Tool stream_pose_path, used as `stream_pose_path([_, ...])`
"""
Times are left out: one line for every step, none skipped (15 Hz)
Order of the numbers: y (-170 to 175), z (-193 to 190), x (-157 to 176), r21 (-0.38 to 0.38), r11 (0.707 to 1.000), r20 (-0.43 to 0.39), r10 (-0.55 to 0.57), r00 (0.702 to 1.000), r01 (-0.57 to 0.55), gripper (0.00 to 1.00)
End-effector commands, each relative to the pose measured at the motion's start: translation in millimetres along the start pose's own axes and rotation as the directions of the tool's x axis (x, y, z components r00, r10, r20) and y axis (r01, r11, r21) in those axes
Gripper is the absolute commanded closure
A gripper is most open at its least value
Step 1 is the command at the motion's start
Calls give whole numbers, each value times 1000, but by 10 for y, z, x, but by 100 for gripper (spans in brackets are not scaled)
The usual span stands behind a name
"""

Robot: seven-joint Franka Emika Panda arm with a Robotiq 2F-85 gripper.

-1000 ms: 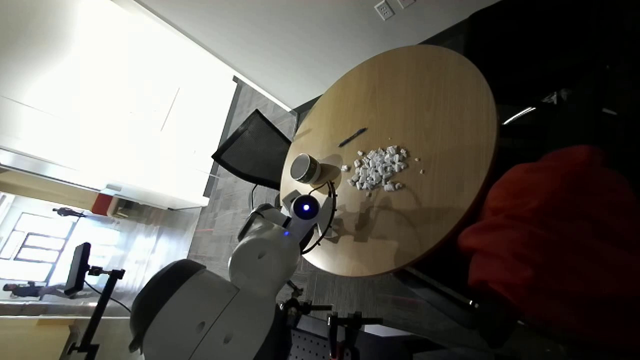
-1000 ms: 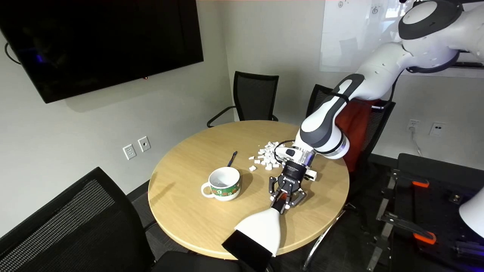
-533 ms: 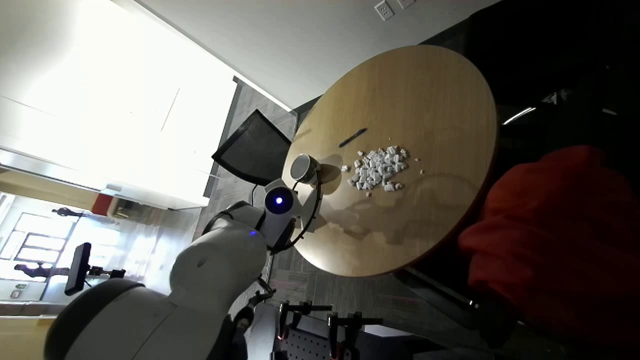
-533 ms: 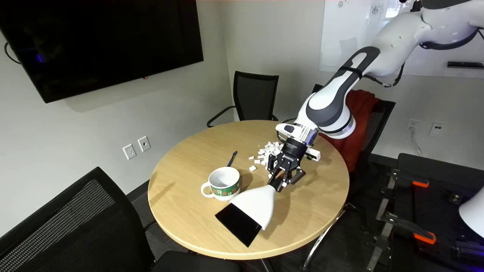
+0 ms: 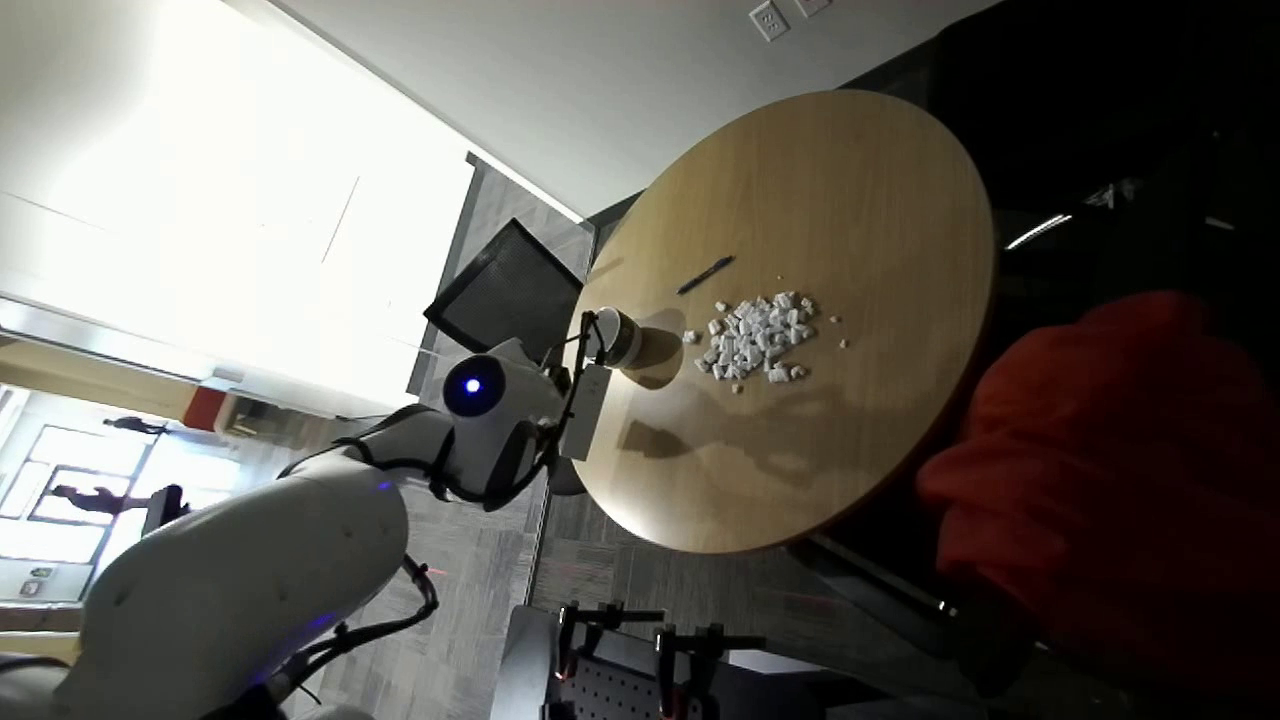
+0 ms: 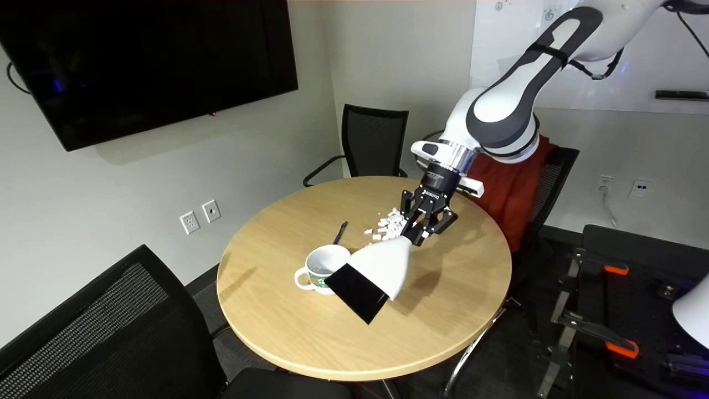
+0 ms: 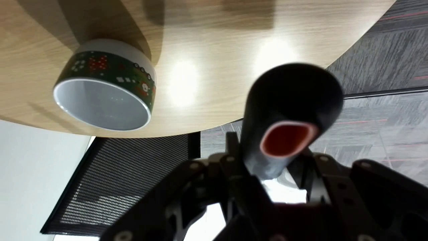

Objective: Use the brush to sweep the contents on the table

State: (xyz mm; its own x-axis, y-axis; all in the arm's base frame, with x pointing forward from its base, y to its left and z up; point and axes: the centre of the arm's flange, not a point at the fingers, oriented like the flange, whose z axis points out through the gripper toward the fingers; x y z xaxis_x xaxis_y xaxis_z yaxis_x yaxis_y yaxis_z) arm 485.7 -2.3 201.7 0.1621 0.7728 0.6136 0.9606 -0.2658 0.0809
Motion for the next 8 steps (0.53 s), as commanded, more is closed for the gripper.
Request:
stream_pose_path([-108, -590, 166, -8, 999, 105, 33, 994, -32, 88])
stream_pose_path([-85, -688, 154, -13, 999, 126, 47, 991, -46, 88])
stream_pose_path([-64, -776, 142, -14, 998, 142, 58, 988, -57, 88])
stream_pose_path([-36, -842, 105, -9, 998, 159, 65, 985, -64, 88])
stream_pose_path([-38, -848, 75, -3, 997, 173, 72, 982, -72, 88])
stream_pose_path([44, -601, 30, -5, 998, 120, 55, 991, -55, 63])
stream_pose_path([47, -657, 0, -4, 998, 136, 60, 989, -60, 63])
stream_pose_path([50, -685, -22, -5, 998, 146, 64, 987, -63, 63])
